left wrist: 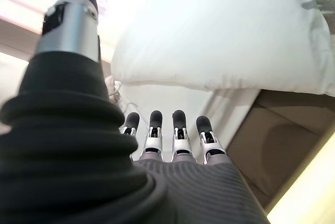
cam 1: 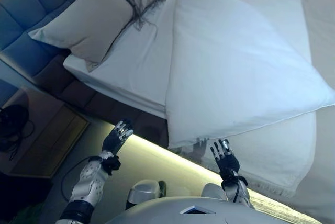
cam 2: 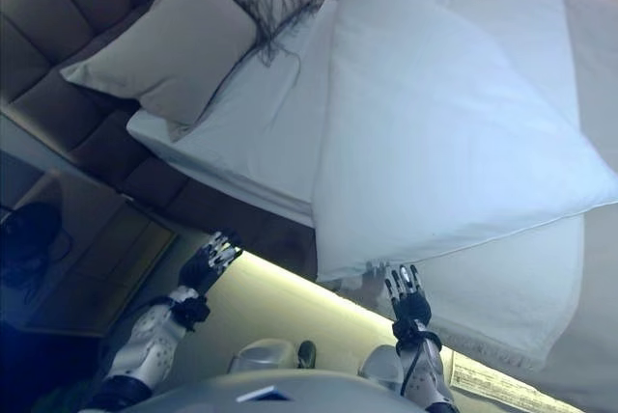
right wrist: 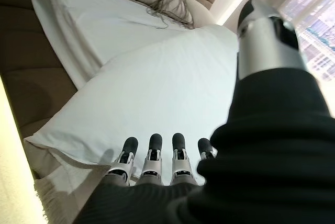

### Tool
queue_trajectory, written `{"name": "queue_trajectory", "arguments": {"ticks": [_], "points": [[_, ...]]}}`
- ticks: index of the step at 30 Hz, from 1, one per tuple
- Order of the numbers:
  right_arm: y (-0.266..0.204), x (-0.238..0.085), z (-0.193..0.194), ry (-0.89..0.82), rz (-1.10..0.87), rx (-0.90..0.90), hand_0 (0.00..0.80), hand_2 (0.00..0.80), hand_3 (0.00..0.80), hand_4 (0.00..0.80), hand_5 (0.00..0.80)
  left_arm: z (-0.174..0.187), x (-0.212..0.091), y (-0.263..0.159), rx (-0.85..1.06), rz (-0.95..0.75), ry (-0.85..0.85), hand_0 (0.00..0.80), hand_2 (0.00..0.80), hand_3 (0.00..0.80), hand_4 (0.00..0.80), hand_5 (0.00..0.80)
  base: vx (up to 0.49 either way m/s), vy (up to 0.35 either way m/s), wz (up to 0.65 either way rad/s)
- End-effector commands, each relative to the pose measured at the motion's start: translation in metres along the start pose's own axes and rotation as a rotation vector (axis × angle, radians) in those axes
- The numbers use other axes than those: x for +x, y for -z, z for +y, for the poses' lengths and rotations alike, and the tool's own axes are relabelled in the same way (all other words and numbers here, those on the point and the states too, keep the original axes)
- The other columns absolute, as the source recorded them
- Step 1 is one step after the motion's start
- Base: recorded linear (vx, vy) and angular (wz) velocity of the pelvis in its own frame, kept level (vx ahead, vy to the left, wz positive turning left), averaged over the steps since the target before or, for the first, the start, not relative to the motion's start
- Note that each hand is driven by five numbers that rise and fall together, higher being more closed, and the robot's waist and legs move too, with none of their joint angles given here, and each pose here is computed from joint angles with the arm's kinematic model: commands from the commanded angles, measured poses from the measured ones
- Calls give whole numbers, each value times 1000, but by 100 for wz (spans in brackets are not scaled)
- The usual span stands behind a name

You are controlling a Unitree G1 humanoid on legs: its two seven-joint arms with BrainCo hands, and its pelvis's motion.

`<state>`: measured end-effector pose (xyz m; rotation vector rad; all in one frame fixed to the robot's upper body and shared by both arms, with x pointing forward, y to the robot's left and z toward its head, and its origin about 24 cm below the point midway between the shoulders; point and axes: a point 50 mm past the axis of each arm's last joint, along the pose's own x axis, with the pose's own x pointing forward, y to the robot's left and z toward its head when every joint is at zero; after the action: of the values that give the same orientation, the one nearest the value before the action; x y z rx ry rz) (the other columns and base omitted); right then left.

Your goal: Make the bed neatly

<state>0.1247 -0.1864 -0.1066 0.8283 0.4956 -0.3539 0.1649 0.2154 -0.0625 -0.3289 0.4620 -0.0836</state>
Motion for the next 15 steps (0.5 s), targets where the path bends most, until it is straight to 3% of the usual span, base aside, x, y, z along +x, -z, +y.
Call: {"name": "queue_trajectory", "arguments": {"ticks": [1, 4, 10, 15], "points": [[-20, 0, -5, -27, -59, -39, 0, 0, 0, 0, 0, 3, -2, -26, 45, -130, -5, 0, 0, 0, 0, 0, 232, -252, -72], [-23, 1, -10, -19, -57, -39, 0, 0, 0, 0, 0, 7, -5, -33, 51, -155, 9, 0, 0, 0, 0, 0, 206, -206, -25], [-20, -4, -21, -1, -38, -40, 0, 0, 0, 0, 0, 12, -6, -31, 42, -147, -7, 0, 0, 0, 0, 0, 159, -274, 40], [-29, -4, -22, 12, -55, -27, 0, 0, 0, 0, 0, 7, -5, -25, 62, -121, 18, 0, 0, 0, 0, 0, 55, -244, 14]]}}
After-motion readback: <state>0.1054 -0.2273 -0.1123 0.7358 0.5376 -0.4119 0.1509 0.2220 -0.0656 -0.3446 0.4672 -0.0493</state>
